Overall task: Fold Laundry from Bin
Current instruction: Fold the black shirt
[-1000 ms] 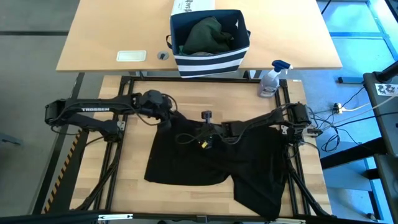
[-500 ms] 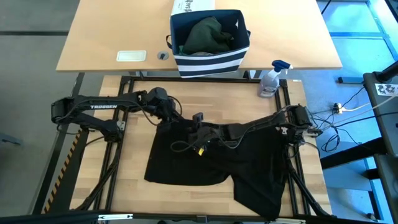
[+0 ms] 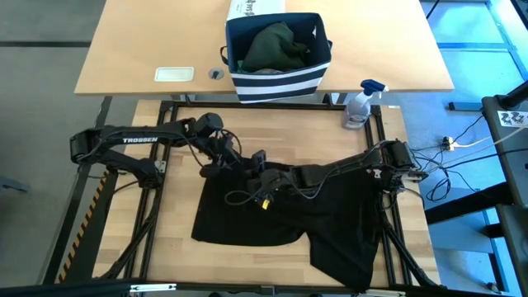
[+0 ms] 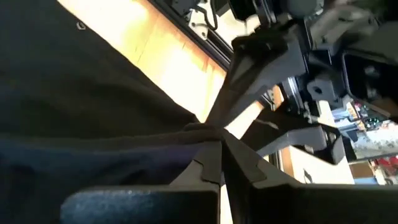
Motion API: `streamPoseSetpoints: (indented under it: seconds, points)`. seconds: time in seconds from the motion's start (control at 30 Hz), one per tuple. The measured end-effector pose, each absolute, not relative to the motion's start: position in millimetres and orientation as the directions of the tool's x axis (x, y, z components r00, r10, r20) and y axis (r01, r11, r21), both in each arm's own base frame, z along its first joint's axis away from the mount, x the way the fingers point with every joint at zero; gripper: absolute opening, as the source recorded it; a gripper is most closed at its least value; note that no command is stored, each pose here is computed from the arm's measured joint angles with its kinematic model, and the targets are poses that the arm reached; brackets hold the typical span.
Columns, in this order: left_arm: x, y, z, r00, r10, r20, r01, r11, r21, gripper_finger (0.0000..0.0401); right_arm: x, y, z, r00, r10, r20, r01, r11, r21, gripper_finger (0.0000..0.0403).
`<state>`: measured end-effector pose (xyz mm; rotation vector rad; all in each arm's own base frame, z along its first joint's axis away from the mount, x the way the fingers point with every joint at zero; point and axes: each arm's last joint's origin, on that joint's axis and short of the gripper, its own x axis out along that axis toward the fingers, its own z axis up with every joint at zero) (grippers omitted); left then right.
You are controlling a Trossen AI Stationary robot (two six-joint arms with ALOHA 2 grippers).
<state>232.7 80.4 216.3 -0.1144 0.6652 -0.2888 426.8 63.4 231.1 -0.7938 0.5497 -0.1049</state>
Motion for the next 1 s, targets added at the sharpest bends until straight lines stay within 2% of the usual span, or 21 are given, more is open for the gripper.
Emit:
streamPoseSetpoints:
  seconds: [0.43,0.77,1.0]
  points:
    - [258,86,237,0.732,-0.500,-0.463,0.468,0.863,-0.192,0.0178,427,65,231,0.864,-0.248,-0.438,-0.147,0.708,-0.691,0.0002]
    - [268,93,211,0.588,-0.569,-0.574,0.488,0.816,-0.309,0.0178,427,65,230,0.863,-0.247,-0.440,-0.159,0.693,-0.703,0.0003]
    - [264,108,209,0.594,-0.550,-0.587,0.483,0.827,-0.287,0.0178,427,66,231,0.868,-0.223,-0.443,-0.175,0.698,-0.695,0.0004]
